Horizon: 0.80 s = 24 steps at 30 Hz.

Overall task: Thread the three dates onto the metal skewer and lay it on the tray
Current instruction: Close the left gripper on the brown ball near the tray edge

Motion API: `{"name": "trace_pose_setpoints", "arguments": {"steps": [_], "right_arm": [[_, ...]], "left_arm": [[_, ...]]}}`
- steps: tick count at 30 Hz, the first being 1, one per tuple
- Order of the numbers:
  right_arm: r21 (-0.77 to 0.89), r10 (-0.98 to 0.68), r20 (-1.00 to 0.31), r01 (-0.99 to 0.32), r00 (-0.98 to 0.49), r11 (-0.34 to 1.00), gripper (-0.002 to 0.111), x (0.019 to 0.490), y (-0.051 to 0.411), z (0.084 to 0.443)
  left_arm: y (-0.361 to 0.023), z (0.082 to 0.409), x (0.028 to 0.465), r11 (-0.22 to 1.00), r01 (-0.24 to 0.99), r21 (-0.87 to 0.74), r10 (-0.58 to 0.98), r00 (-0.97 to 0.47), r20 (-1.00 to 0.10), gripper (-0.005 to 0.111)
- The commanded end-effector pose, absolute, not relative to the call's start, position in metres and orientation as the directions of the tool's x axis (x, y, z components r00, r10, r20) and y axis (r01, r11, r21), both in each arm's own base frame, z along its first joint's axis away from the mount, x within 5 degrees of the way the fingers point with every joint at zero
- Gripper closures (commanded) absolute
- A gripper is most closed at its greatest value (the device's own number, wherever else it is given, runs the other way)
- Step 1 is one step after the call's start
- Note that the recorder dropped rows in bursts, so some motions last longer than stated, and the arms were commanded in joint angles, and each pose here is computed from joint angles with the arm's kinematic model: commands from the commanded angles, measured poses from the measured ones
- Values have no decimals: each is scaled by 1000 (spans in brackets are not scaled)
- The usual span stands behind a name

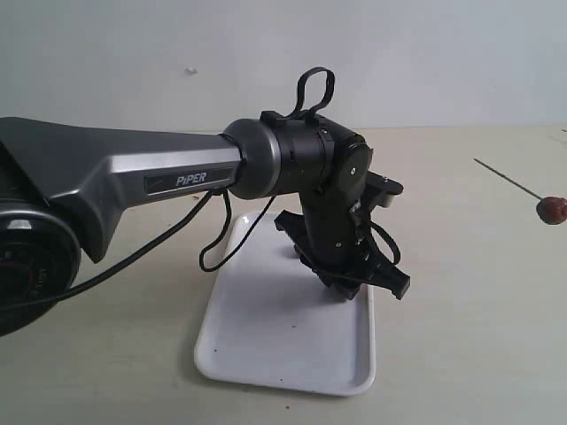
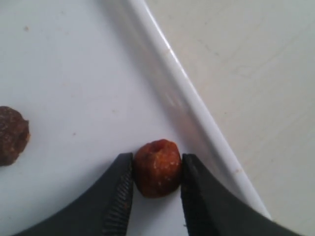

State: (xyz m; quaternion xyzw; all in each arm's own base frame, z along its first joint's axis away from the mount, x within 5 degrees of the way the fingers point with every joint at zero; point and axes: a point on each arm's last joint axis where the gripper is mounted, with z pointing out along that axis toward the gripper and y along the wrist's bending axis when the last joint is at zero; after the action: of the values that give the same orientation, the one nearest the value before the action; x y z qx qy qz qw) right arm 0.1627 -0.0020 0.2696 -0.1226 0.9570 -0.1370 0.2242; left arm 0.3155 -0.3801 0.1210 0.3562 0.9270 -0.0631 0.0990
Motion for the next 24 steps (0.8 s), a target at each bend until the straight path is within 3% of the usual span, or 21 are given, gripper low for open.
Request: {"name": "trace_pose_setpoints", "arguments": {"steps": [1, 24], "right_arm": [[-317, -290, -399, -166, -870, 934, 108, 163, -3, 269], [-317, -290, -399, -166, -870, 934, 108, 163, -3, 269]], "left_arm": [[-380, 121, 316, 734, 679, -35, 656, -721, -222, 73], [-379, 121, 316, 723, 690, -22, 669, -708, -224, 73]]}}
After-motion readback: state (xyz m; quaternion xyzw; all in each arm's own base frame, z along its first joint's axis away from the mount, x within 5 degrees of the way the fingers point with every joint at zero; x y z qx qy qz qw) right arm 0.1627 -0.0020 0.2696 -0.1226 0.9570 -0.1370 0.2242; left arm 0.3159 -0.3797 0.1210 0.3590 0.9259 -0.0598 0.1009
